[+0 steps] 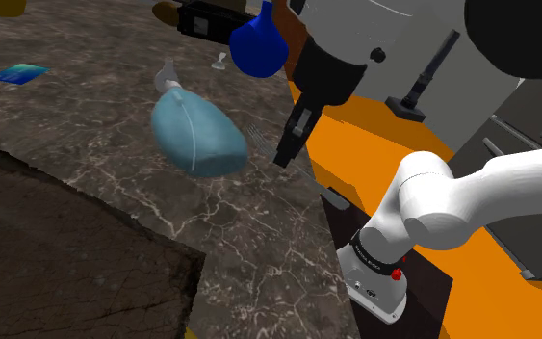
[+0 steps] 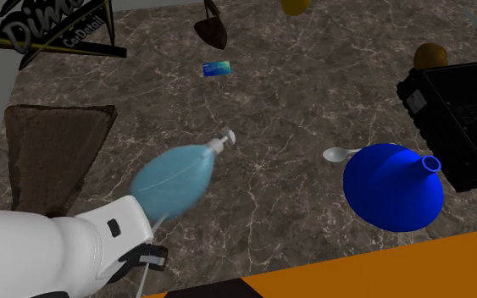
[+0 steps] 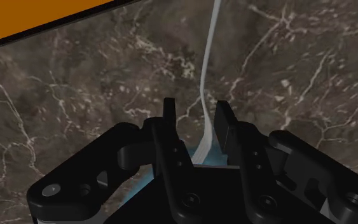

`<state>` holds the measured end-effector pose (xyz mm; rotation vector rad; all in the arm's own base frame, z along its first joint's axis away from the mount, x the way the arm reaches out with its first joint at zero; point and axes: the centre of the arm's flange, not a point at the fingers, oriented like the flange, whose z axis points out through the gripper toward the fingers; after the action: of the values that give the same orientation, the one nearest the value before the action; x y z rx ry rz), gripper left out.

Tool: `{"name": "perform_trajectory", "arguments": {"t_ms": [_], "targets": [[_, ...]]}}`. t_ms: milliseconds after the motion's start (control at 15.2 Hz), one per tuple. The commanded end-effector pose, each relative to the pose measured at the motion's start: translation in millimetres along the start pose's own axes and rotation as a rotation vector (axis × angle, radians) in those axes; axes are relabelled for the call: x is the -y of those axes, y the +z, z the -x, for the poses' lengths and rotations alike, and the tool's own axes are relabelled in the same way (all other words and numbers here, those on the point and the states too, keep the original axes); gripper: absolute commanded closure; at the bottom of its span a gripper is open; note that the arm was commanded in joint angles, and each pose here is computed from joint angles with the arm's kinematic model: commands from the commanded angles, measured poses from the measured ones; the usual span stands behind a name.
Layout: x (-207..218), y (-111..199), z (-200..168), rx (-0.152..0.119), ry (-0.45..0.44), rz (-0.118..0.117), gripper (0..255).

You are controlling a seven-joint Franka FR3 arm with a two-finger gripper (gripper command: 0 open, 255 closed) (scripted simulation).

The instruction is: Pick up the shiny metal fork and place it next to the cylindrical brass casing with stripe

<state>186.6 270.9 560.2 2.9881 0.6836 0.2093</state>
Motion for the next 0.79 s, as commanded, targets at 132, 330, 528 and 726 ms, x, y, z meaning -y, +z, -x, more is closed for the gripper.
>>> {"name": "perform_trajectory", "arguments": {"t_ms": [132,330,528,726], "targets": [[2,21,2,0.001,0.001,0.0,255],[3,28,2,0.001,0.001,0.0,255],[3,28,2,0.001,0.001,0.0,255],[3,28,2,0.001,0.001,0.0,255]]}}
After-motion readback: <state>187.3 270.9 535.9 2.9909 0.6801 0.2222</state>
